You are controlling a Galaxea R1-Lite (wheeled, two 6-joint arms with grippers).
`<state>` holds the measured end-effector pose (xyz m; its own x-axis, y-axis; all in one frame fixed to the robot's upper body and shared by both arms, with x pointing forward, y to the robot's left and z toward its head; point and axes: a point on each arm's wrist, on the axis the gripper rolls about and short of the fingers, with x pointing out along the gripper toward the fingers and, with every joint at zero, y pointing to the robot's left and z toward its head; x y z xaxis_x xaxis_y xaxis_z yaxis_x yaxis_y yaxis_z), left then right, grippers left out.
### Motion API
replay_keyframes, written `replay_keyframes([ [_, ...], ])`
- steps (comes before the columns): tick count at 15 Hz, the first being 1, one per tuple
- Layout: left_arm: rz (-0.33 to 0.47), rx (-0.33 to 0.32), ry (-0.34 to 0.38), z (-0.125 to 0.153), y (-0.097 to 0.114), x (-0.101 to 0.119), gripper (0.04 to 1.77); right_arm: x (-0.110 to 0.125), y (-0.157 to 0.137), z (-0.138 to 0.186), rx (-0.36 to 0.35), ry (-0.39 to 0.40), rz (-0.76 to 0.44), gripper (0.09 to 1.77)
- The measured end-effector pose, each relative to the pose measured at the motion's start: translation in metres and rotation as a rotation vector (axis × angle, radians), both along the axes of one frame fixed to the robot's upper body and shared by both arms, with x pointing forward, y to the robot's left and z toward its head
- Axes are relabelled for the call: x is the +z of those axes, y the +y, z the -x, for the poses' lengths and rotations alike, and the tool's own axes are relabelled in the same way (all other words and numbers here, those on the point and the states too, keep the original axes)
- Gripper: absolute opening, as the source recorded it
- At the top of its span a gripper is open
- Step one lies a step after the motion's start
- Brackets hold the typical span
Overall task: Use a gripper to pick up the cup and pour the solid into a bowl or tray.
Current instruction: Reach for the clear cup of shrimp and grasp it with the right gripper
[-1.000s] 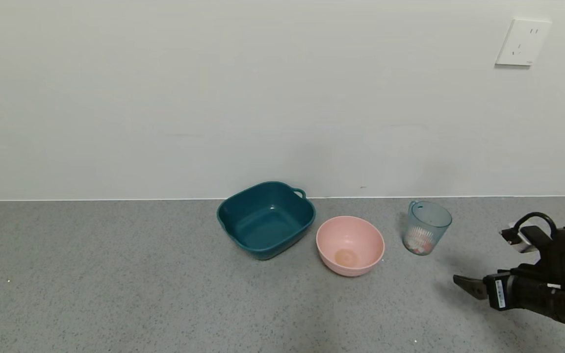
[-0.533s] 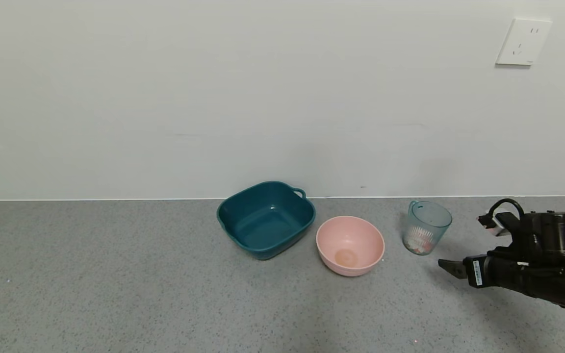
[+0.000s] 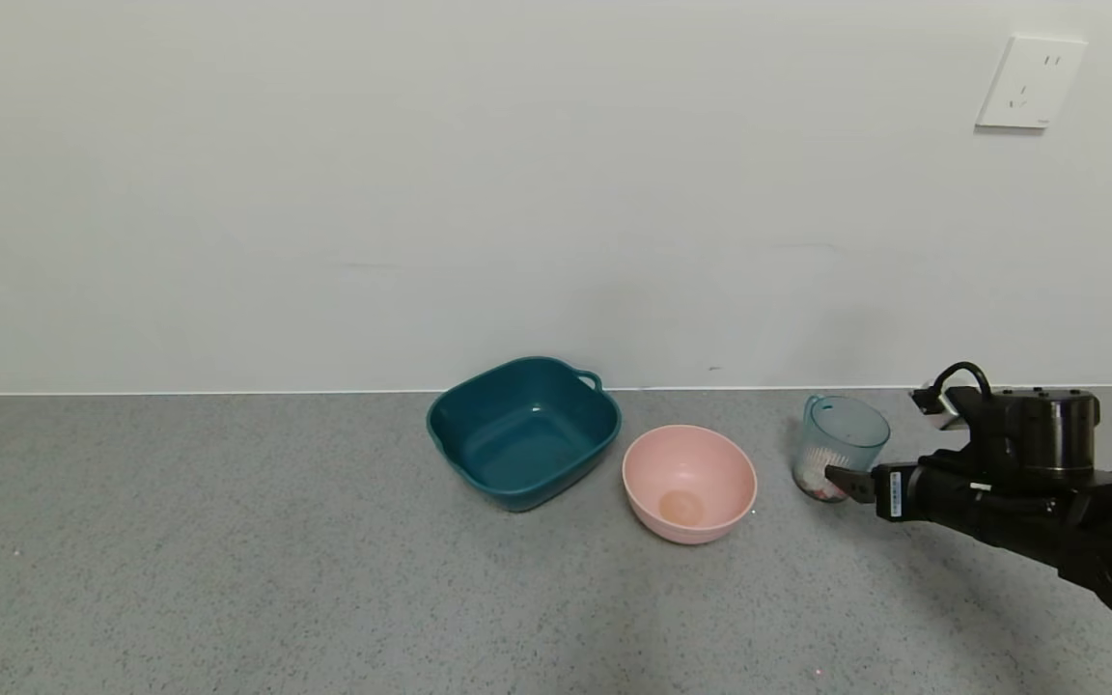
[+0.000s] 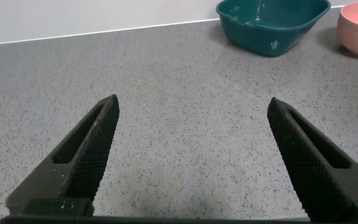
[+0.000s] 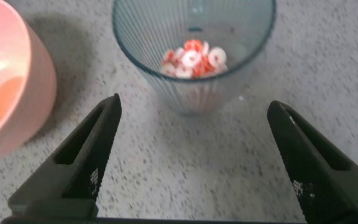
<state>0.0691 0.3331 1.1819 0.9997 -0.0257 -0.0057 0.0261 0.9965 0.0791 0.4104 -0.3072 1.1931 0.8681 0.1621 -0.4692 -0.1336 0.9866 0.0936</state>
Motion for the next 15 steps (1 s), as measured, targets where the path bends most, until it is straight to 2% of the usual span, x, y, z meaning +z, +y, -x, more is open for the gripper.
replay_keyframes([
  [6, 0.0, 0.0, 0.0, 0.0, 0.0, 0.0, 1.72, -0.018, 0.003, -0.009, -0.005, -0.02, 0.002, 1.71],
  [10, 0.0, 0.0, 0.0, 0.0, 0.0, 0.0, 1.72, -0.025, 0.004, -0.015, -0.004, -0.095, -0.006, 1.71],
  [15, 0.0, 0.0, 0.0, 0.0, 0.0, 0.0, 1.72, -0.039, 0.005, -0.019, -0.001, -0.097, -0.006, 1.71],
])
